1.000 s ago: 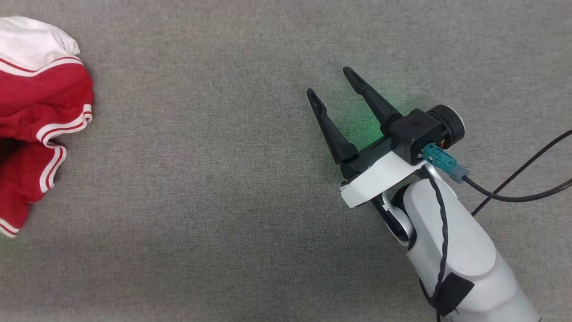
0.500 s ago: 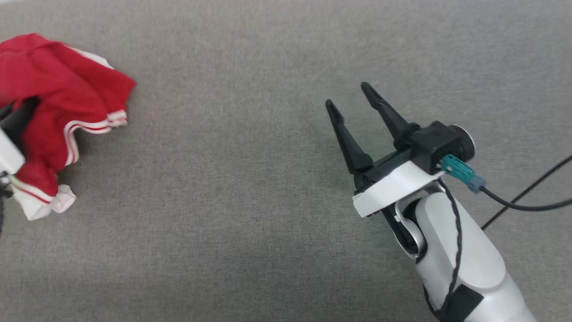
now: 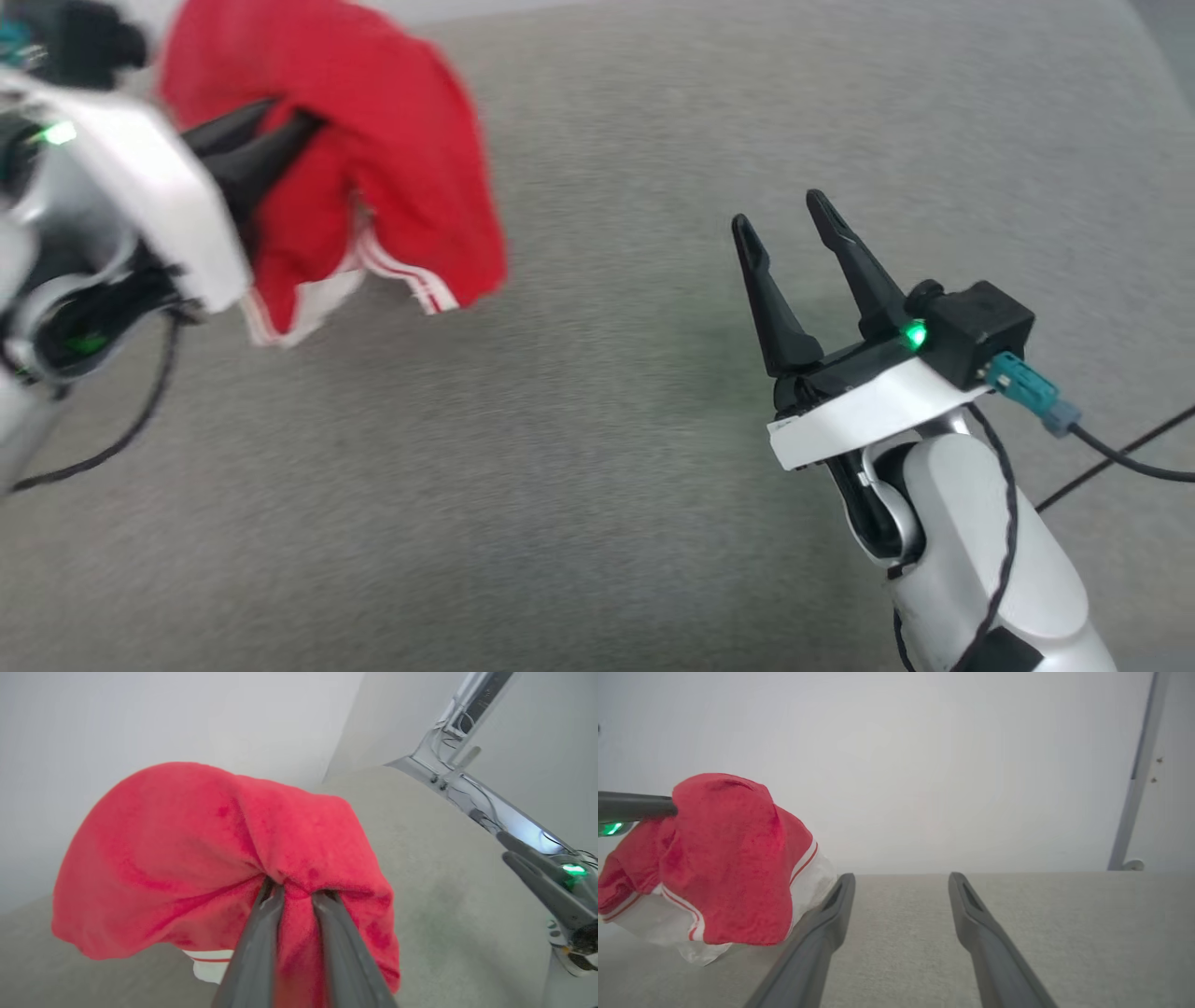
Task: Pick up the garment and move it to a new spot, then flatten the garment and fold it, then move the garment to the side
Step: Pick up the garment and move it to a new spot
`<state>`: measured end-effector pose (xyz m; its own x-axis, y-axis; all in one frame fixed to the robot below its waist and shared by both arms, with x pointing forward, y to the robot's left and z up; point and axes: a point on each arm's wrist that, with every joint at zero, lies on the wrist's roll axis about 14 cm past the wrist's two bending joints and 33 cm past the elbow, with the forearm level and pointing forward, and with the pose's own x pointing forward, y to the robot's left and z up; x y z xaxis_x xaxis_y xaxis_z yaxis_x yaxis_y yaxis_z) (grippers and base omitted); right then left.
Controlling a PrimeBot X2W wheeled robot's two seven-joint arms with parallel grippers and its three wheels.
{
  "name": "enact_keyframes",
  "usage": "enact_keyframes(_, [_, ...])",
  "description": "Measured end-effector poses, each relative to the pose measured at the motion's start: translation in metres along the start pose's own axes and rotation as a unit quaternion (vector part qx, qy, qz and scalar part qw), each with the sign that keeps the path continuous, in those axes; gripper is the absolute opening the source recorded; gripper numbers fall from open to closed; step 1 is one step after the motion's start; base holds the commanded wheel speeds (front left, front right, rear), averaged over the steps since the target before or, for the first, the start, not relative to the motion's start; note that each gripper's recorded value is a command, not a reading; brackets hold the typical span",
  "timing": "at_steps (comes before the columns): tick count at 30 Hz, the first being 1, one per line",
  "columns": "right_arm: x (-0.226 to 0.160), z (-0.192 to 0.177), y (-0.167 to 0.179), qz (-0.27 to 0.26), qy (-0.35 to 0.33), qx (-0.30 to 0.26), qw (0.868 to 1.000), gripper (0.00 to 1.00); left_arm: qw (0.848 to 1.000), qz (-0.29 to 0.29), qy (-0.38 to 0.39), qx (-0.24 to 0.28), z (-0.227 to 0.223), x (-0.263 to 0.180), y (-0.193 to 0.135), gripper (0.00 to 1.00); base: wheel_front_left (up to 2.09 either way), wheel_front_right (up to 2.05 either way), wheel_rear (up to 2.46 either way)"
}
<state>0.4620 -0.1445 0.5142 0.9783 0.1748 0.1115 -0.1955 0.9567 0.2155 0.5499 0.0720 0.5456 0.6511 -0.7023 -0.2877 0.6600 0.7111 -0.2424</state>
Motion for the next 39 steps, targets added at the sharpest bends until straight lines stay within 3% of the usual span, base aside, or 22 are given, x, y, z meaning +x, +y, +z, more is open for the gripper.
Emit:
enact_keyframes(5, [-0.021, 0.01, -0.036, -0.057, -0.009, 0.005, 0.998, 1.0, 0.993, -0.117, -0.007, 0.015, 0.013, 0.057, -0.073, 0.0, 0.0, 0.0, 0.0])
enact_keyframes(8, [-0.035, 0.014, -0.057, -0.091, -0.013, 0.006, 0.996, 1.0, 0.983, -0.18, -0.022, -0.013, 0.023, 0.081, -0.111, 0.0, 0.0, 0.0, 0.0])
enact_keyframes(12, [-0.051, 0.019, -0.079, -0.13, -0.017, 0.007, 0.991, 1.0, 0.977, -0.212, 0.003, -0.016, 0.007, 0.105, -0.128, 0.0, 0.0, 0.0, 0.0])
enact_keyframes(17, [-0.074, 0.019, -0.098, -0.17, -0.012, 0.011, 0.985, 1.0, 0.975, -0.197, 0.104, 0.006, -0.056, 0.127, -0.114, 0.0, 0.0, 0.0, 0.0])
enact_keyframes(22, [-0.088, 0.02, -0.105, -0.191, -0.013, 0.016, 0.981, 1.0, 0.962, -0.162, 0.209, 0.068, -0.118, 0.131, -0.086, 0.0, 0.0, 0.0, 0.0])
enact_keyframes(33, [-0.093, 0.013, -0.115, -0.212, -0.004, 0.025, 0.977, 1.0, 0.92, -0.153, 0.319, 0.168, -0.172, 0.146, -0.069, 0.0, 0.0, 0.0, 0.0])
enact_keyframes(39, [-0.094, 0.008, -0.12, -0.22, 0.003, 0.025, 0.975, 1.0, 0.915, -0.158, 0.331, 0.17, -0.182, 0.153, -0.066, 0.0, 0.0, 0.0, 0.0])
